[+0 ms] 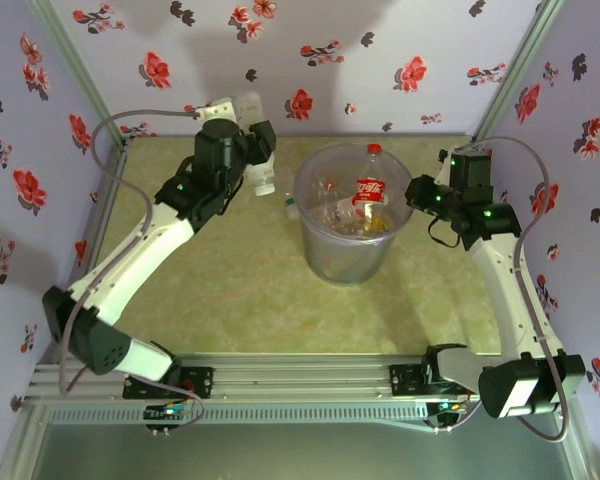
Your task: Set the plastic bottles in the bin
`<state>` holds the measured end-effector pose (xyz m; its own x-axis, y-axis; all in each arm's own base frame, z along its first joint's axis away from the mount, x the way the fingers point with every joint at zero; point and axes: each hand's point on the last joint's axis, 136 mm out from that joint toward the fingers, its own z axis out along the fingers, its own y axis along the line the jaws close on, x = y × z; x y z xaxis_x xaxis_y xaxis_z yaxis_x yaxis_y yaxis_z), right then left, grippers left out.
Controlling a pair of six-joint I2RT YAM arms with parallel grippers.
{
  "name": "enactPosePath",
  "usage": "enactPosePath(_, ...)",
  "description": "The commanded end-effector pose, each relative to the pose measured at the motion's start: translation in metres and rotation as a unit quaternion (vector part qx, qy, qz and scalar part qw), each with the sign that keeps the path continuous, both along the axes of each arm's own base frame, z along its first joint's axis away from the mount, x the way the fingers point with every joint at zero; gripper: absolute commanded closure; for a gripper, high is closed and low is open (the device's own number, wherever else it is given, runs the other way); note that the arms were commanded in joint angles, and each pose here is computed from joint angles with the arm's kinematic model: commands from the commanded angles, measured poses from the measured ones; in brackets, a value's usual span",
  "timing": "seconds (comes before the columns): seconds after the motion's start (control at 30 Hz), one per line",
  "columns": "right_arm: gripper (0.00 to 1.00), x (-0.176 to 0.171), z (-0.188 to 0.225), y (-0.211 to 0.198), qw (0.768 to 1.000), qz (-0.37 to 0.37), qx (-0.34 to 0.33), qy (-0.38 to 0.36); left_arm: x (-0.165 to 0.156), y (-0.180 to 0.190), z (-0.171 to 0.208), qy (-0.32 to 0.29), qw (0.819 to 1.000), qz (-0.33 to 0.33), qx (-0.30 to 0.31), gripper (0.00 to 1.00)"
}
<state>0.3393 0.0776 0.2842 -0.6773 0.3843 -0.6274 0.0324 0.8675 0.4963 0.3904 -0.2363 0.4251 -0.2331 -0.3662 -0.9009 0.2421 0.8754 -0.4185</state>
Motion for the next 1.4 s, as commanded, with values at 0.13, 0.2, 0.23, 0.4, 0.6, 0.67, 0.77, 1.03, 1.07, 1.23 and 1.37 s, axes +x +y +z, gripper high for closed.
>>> enactPosePath(0.13,1.0,-0.011,-0.017,0.02,0.999,0.03,0.02,0.039,-0.032,-0.073,0.064,-0.183,0.975,-0.104,0.067,0.69)
enactPosePath(0.2,1.0,-0.011,-0.016,0.02,0.999,0.029,0.019,0.037,-0.039,-0.099,0.061,-0.196,0.967,-0.14,0.089,0.67)
enactPosePath(0.23,1.0,-0.012,-0.016,0.02,0.999,0.029,0.018,0.037,-0.043,-0.112,0.058,-0.201,0.962,-0.153,0.102,0.67)
enactPosePath(0.4,1.0,-0.013,-0.016,0.02,0.999,0.03,0.015,0.037,-0.036,-0.15,0.029,-0.181,0.955,-0.177,0.152,0.67)
enactPosePath(0.6,1.0,-0.012,-0.015,0.019,0.999,0.029,0.011,0.036,-0.022,-0.164,-0.017,-0.118,0.962,-0.182,0.163,0.67)
enactPosePath(0.67,1.0,-0.012,-0.017,0.019,0.999,0.031,0.009,0.039,-0.02,-0.165,-0.031,-0.102,0.962,-0.182,0.176,0.67)
enactPosePath(0.77,1.0,-0.01,-0.019,0.02,0.999,0.033,0.01,0.04,-0.017,-0.169,-0.049,-0.091,0.959,-0.187,0.193,0.67)
enactPosePath(1.03,1.0,-0.011,-0.02,0.02,0.999,0.033,0.008,0.039,0.002,-0.159,-0.088,-0.033,0.965,-0.172,0.193,0.66)
enactPosePath(1.07,1.0,-0.011,-0.02,0.019,0.999,0.032,0.006,0.039,0.003,-0.159,-0.092,-0.027,0.965,-0.173,0.194,0.64)
enactPosePath(1.23,1.0,-0.01,-0.022,0.02,0.999,0.032,0.007,0.04,0.002,-0.16,-0.105,-0.007,0.962,-0.181,0.203,0.53)
enactPosePath(1.37,1.0,-0.009,-0.021,0.02,0.999,0.031,0.009,0.039,0.001,-0.159,-0.112,0.003,0.961,-0.182,0.209,0.47)
